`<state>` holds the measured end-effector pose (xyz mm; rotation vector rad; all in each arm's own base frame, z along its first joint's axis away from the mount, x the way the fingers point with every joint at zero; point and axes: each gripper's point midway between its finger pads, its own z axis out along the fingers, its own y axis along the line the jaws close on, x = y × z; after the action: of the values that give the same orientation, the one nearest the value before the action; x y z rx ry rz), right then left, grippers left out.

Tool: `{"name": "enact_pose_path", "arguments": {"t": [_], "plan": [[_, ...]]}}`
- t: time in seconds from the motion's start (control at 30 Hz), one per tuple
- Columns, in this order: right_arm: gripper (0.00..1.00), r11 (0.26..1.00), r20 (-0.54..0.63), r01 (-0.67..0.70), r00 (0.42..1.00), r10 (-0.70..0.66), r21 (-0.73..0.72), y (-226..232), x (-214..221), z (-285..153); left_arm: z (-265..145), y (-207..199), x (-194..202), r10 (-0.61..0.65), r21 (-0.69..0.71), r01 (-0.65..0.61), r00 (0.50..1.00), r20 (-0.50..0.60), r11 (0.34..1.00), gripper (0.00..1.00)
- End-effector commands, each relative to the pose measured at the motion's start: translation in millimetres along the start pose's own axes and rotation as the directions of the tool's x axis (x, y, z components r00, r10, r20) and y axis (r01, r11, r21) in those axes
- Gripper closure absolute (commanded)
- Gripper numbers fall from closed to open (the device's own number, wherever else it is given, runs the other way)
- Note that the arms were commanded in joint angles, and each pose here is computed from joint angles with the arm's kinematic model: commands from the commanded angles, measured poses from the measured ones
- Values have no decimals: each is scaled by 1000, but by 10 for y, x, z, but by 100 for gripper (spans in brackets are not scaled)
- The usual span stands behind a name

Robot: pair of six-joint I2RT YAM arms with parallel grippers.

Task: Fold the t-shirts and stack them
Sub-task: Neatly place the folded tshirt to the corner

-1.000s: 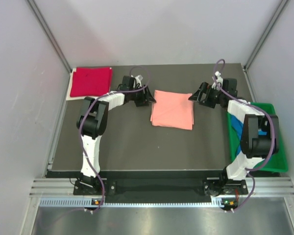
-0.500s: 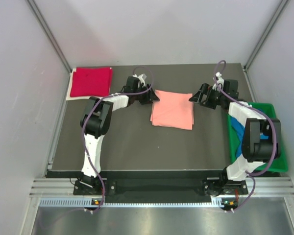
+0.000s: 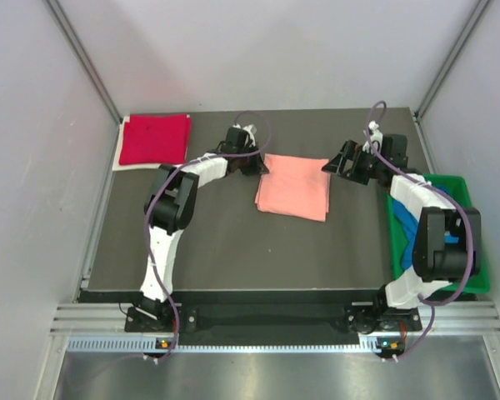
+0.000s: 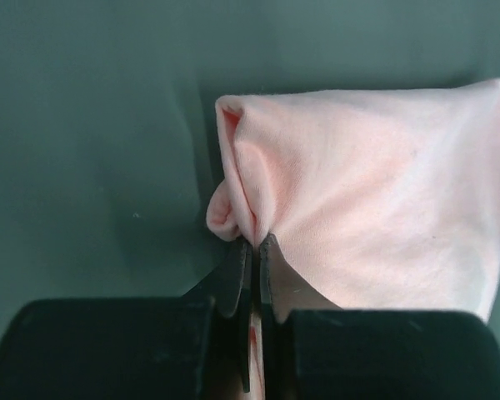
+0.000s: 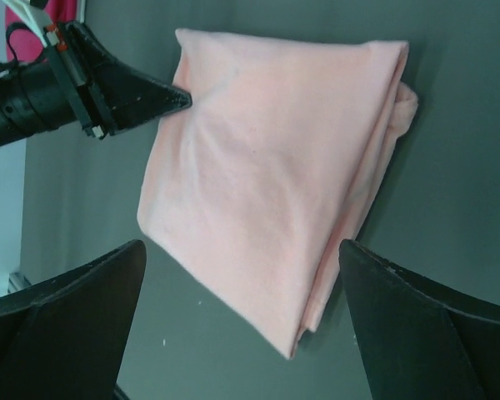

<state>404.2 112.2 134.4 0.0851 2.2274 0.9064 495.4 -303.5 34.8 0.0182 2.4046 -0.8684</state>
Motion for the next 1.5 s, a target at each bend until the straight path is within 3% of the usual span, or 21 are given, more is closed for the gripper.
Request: {"name": "enact_pose_path", "arguments": {"t": [0.0,0.23,0.43,0.6,0.8,0.97,1.1,1.47], "plan": [[1,995,39,89,995,-88,-48,294,-47,-131,-329,29,-221,118,-153,-111,992,36,982,100],[1,996,47,82,996,-80,-26,319,15,-243,-817,144,-632,369,-355,-328,928,52,875,100],[1,997,45,78,996,-77,-26,357,64,-289,-1191,308,-974,508,-516,-410,860,56,752,100],[1,997,48,76,996,-75,-26,388,83,-304,-1530,419,-1347,569,-621,-410,819,71,668,100],[1,997,50,76,996,-74,-31,421,83,-315,-1951,592,-1796,677,-743,-425,735,50,517,100],[0,996,56,80,995,-78,-32,445,47,-329,-2293,821,-2069,695,-820,-387,719,17,421,100],[0,996,59,84,995,-82,-31,452,14,-330,-2562,910,-2295,752,-857,-385,660,5,343,100],[0,997,54,72,996,-71,-33,439,35,-312,-3201,1209,-2719,772,-888,-373,635,-34,268,100]]}}
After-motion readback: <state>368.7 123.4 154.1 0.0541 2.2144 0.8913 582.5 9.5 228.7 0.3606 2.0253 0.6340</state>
